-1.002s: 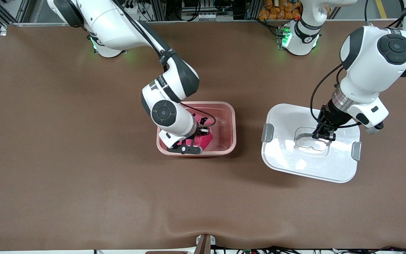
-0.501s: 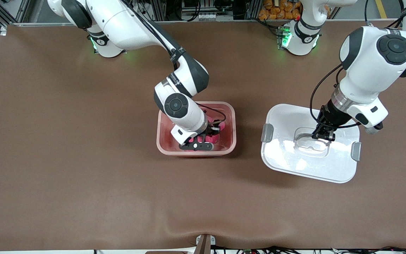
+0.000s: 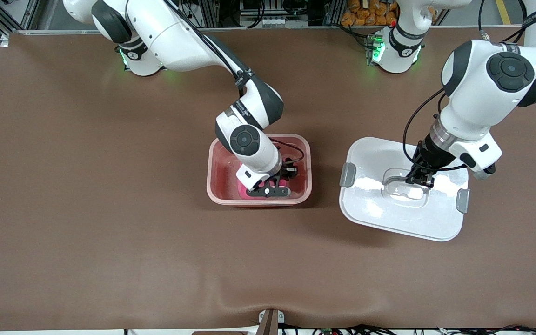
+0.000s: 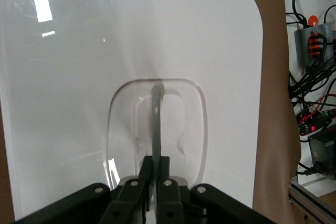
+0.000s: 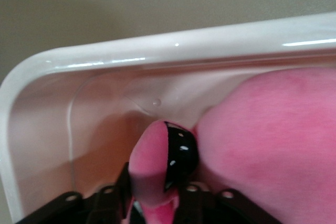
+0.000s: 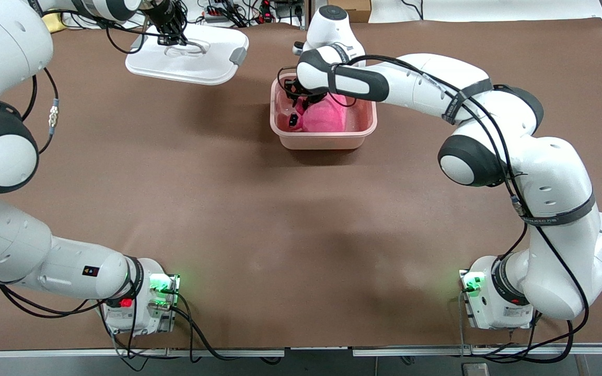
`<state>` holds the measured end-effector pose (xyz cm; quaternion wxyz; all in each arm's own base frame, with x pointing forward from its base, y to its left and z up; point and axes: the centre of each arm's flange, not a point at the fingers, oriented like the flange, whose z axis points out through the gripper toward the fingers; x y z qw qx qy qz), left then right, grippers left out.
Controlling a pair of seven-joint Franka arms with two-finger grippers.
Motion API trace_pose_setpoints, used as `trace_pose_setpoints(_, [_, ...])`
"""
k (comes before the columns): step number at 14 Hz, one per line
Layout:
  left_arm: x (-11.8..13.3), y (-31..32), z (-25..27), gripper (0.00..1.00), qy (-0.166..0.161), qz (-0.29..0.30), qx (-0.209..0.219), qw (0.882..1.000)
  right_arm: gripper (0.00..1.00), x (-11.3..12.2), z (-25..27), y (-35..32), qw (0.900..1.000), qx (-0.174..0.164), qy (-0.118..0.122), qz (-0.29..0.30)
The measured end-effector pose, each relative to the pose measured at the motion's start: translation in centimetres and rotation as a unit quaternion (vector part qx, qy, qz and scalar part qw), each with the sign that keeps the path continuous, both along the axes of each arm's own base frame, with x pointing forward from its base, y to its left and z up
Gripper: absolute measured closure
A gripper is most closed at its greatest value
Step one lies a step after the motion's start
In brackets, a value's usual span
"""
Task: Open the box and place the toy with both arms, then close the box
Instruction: 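Lower the toy into the box and press it down with the right gripper, then open the right gripper and withdraw it from the box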
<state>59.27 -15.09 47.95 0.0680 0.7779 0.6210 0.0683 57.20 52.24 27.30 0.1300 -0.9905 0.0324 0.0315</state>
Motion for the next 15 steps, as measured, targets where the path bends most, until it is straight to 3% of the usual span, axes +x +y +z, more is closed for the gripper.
trace_pose_setpoints(5, [0.4, 0.5, -0.2, 0.94, -0.004, 0.005, -0.001, 1.000, 0.01, 0.4, 1.0, -0.4, 1.000, -0.006, 0.006, 0.002])
trace_pose_setpoints(12, [0.4, 0.5, -0.4, 0.94, -0.004, 0.005, -0.001, 1.000, 0.00, 0.6, 7.1, -0.2, 1.000, -0.007, 0.019, 0.019])
trace_pose_setpoints(15, [0.4, 0.5, -0.4, 0.94, -0.004, 0.005, -0.001, 1.000, 0.00, 2.0, 10.9, -3.0, 1.000, -0.009, 0.026, 0.008])
